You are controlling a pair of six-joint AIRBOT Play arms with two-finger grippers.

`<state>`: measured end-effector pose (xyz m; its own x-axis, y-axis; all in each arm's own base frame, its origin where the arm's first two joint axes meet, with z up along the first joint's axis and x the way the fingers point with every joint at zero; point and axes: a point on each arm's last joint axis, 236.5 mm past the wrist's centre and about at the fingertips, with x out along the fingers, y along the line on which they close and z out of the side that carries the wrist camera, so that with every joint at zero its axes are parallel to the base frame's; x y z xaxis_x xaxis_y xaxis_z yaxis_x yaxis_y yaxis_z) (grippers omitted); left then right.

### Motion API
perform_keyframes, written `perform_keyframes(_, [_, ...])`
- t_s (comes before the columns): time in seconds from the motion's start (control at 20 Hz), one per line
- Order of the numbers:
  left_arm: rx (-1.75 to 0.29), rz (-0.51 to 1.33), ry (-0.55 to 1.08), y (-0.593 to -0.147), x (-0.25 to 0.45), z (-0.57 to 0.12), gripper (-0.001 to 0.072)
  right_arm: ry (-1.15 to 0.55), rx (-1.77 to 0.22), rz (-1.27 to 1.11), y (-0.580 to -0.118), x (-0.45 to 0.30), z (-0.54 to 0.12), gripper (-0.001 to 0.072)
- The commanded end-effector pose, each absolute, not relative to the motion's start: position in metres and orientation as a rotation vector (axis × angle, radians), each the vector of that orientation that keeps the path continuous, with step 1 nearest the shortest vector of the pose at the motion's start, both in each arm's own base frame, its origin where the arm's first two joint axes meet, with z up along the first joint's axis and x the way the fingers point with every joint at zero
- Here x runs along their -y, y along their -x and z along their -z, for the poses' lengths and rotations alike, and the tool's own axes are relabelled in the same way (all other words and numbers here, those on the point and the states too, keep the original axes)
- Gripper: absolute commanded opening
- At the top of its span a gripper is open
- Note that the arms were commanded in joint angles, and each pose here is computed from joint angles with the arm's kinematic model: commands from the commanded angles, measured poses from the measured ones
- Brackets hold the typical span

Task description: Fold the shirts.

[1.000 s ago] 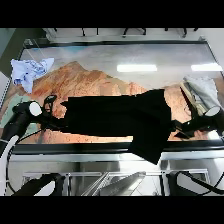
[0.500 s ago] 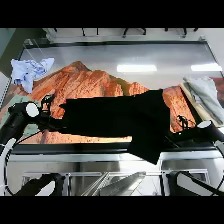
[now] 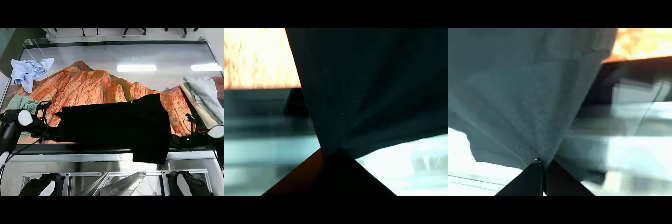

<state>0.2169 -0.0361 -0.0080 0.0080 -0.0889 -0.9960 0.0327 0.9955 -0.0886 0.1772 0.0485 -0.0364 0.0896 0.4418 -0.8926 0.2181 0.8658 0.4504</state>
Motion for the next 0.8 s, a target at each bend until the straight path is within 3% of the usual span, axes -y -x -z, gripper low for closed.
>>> perform_keyframes(0.0, [-1.518,0.085,0.026,-0.193,0.03,0.0,0.0016,-0.539,-1.424,-0.14,-0.16,-0.056,0.006,0.0019])
perform_keyframes(0.15, [-1.475,0.08,0.024,-0.201,0.029,-0.001,0.0016,-0.505,-1.294,-0.125,-0.174,-0.051,-0.02,0.0019])
perform_keyframes(0.35, [-1.53,-0.012,-0.088,-0.235,0.0,0.004,0.0016,-0.445,-1.124,-0.096,-0.239,-0.025,-0.053,0.0019])
perform_keyframes(0.55, [-1.499,-0.066,-0.042,-0.297,-0.016,0.0,0.0016,-0.442,-1.229,-0.145,-0.29,-0.014,-0.035,0.0019])
perform_keyframes(0.75, [-1.515,0.006,0.02,-0.338,-0.005,0.009,0.0017,-0.424,-1.256,-0.198,-0.345,-0.024,-0.02,0.002])
